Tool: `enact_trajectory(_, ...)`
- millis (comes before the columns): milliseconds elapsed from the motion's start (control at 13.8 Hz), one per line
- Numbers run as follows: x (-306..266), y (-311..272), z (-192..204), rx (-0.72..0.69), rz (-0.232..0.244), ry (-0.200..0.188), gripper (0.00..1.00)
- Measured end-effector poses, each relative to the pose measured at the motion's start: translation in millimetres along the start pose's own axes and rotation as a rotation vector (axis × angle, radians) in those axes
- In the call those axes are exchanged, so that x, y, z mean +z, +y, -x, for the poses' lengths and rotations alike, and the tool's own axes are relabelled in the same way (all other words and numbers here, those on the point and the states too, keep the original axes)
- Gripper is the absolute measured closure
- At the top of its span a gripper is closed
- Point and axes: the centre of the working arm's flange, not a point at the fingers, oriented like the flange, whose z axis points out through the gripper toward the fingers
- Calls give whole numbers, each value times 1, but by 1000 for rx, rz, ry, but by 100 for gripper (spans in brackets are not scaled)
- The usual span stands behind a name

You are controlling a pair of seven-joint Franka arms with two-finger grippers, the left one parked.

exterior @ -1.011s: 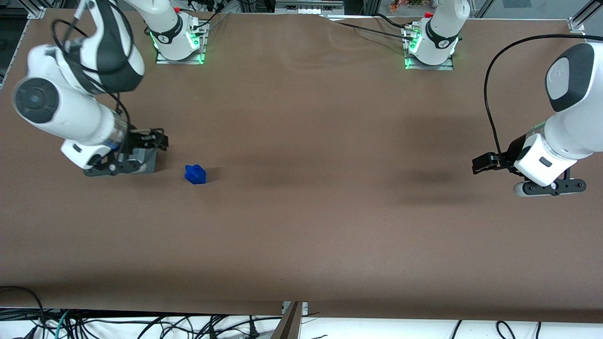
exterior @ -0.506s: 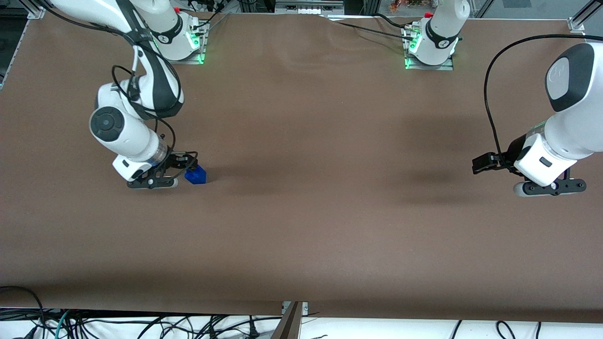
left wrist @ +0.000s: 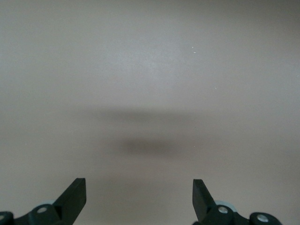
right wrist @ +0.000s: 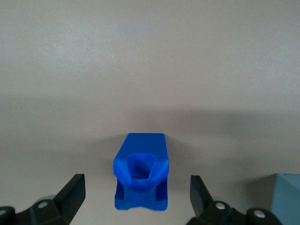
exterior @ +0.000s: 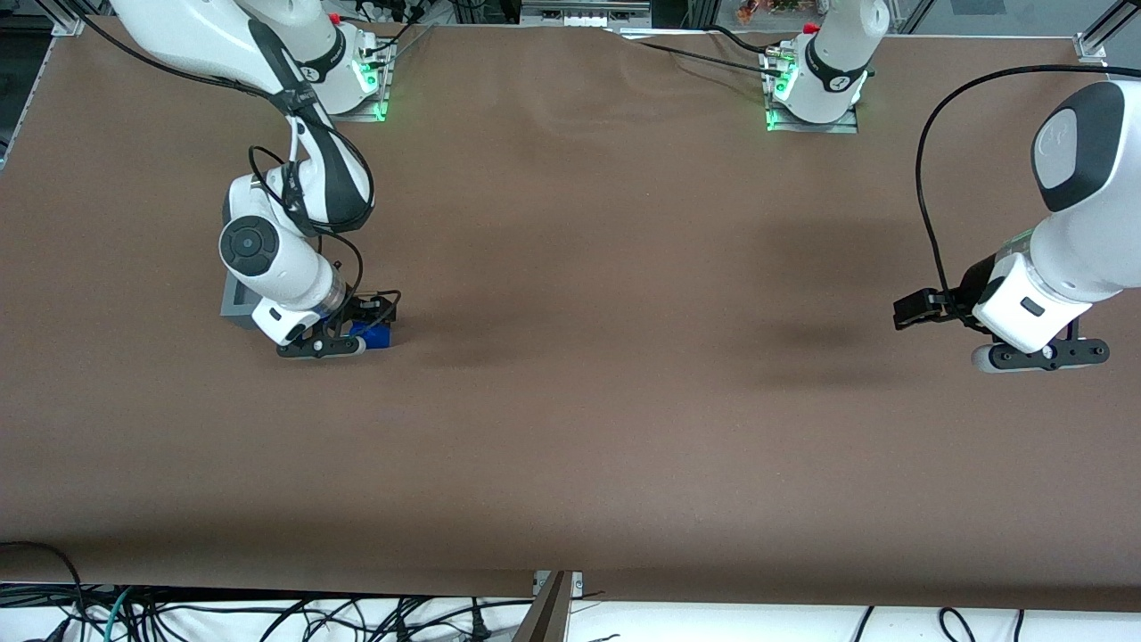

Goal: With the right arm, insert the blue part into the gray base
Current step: 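Lower the right gripper and close it on the blue block, then lift the blue block and carry it over the gray base's hole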

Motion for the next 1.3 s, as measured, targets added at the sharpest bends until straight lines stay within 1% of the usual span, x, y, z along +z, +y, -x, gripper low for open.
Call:
enact_trajectory(144,9,1,0,1,0,-4,1)
enact_trajectory(217,13,1,0,2,1,-7,2)
enact_trajectory(289,15,2,0,2,2,-10,6)
enact_trajectory(361,17,2,1,2,2,-11,15)
enact_trajectory(433,17,2,1,2,2,-11,30)
enact_trajectory(578,17,2,0,0,2,-10,50)
enact_trajectory(867,4,1,-4,-9,-1,7,50)
enact_trajectory(939,-7,1,-4,-9,2,-2,50)
enact_trajectory(1011,-24,3,-5,-10,8,-21,50)
enact_trajectory(1156,-67,17,-6,-22,25,-72,50)
enact_trajectory(1228,-90,34,-6,-29,34,-95,50)
enact_trajectory(1300,-112,57,-5,-37,39,-110,50)
